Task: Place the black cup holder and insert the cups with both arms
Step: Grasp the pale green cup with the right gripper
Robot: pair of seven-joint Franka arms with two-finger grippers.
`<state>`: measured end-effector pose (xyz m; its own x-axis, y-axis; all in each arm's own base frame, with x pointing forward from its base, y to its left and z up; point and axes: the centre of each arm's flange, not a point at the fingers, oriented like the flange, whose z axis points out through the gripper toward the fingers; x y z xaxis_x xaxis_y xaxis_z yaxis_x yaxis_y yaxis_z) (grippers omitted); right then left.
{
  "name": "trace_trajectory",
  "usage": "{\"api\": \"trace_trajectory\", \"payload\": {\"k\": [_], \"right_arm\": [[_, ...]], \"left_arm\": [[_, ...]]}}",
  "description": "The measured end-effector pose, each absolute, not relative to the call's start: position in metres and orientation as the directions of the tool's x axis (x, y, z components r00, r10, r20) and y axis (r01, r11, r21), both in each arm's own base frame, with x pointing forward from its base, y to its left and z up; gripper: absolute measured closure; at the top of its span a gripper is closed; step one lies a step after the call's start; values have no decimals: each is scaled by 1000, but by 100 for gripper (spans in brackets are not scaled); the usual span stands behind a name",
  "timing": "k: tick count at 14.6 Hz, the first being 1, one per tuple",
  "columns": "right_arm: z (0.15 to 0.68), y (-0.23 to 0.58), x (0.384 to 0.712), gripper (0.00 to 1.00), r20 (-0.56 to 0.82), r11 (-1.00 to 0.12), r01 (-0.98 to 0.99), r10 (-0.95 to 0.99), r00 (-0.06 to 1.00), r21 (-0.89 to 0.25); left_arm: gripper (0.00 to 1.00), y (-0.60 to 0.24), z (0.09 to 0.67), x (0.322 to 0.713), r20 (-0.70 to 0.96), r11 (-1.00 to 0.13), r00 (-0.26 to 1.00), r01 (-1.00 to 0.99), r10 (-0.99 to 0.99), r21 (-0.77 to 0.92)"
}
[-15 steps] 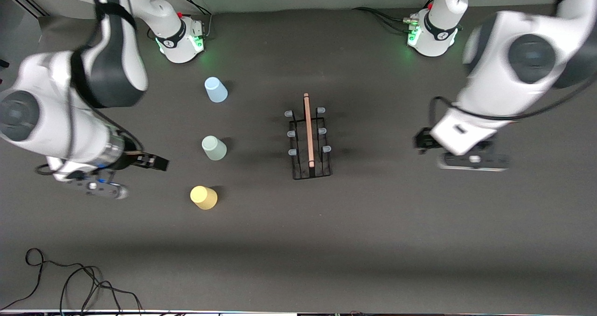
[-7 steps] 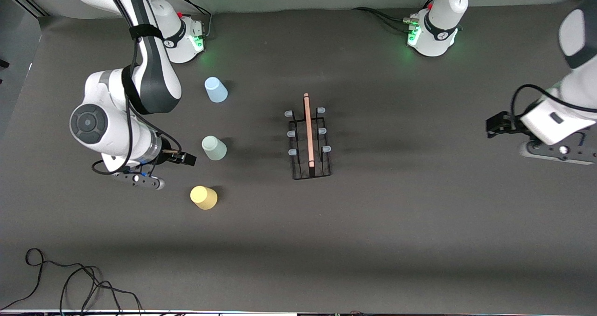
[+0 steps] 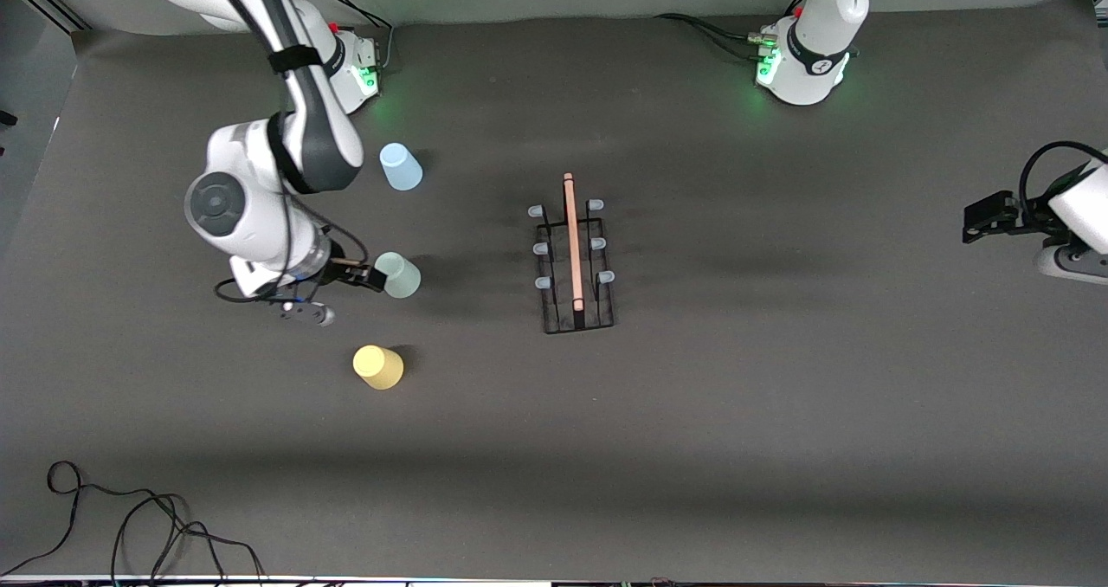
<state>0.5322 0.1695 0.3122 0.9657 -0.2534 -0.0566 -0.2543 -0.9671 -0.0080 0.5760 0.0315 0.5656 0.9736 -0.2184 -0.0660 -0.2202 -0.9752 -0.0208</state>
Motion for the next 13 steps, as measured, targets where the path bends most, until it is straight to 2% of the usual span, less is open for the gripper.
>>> {"api": "trace_trajectory", "payload": {"k": [4,8,13], "right_arm": [[274,163,509,0,-30,-962,-274,-274,961,-5],[256,179,500,0,-29,-953,-303,-303,953,-26],[215,202,485,0,-33,-958,-284,-285,958,36]], "left_arm": [[0,34,584,577,-27,-973,973,-231,-230,-13],[0,34,586,577,-26,-972,972,-233,-233,-14],[0,33,586,577,-26,-972,972,-234,-234,-13]]}}
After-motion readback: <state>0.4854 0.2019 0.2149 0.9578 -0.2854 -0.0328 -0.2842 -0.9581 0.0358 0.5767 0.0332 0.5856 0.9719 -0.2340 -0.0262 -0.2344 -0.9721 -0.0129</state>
